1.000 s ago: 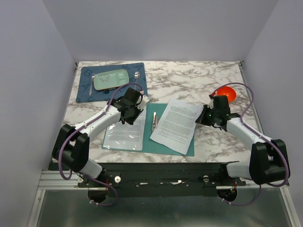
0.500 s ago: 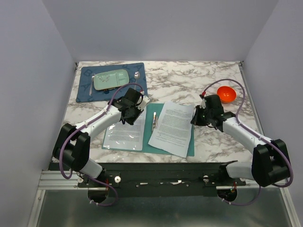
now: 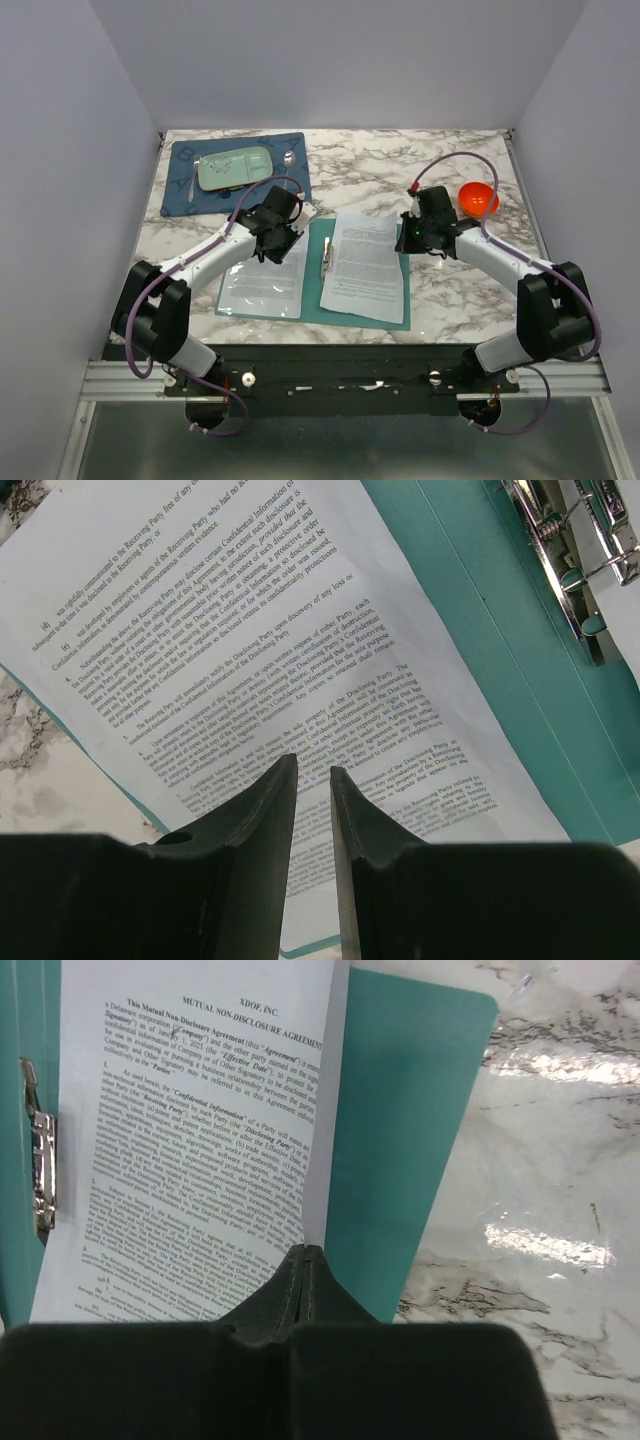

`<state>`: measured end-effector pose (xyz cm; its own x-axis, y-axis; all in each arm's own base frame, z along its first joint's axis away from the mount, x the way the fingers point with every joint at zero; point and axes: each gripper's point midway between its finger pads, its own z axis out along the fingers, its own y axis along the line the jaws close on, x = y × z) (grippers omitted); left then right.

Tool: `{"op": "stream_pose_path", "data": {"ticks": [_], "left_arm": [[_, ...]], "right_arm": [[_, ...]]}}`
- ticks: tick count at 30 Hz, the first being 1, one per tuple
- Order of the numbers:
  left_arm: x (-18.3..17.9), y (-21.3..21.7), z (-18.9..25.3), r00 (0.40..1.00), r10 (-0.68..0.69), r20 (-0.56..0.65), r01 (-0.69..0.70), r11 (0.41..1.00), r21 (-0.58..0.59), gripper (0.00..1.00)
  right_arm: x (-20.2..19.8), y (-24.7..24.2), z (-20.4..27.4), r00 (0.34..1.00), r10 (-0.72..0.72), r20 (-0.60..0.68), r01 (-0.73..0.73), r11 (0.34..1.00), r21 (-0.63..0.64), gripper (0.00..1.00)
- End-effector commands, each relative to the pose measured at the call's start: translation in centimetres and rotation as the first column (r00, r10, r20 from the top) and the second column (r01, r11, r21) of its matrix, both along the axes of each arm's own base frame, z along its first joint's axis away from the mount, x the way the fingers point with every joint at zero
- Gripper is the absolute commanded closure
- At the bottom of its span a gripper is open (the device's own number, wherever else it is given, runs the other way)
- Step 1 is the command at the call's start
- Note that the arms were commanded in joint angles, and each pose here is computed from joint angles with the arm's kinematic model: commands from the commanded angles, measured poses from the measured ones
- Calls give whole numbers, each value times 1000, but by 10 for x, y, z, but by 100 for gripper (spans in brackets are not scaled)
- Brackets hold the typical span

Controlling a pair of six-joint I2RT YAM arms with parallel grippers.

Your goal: Put the files into the folder

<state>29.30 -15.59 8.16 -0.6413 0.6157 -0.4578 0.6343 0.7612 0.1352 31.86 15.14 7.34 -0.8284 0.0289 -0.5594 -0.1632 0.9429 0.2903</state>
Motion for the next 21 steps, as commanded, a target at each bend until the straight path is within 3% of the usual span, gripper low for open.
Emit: {"op": "stream_pose_path", "data": {"ticks": [1,8,11,12,15,21], "left_arm": [[2,2,0,1000,-9,20,8,1000,18,66],[1,2,1,1000,-10,19,10,1000,16,66],[2,4,2,1000,-12,25,11,1000,24,66],[1,4,1,1000,-11,24,11,1000,26,66],[0,4,0,1000,-12,22,12,1000,25,66],[0,3,0,1000,-14,21,14,1000,17,66]], "right_arm": [[2,4,-9,1000,28,-5,-28,997,-72,99],[9,15,-14,1000,28,-5,-28,995,-100,99],[7,8,-17,1000,-5,-14,3,992,-128,86],[5,2,-19,999,-33,-18,30,989,-145,72],[-1,-6,-25,997,-66,-27,60,984,-169,60],[-19,-13,-41,991,-100,-95,81,980,-182,52]]}}
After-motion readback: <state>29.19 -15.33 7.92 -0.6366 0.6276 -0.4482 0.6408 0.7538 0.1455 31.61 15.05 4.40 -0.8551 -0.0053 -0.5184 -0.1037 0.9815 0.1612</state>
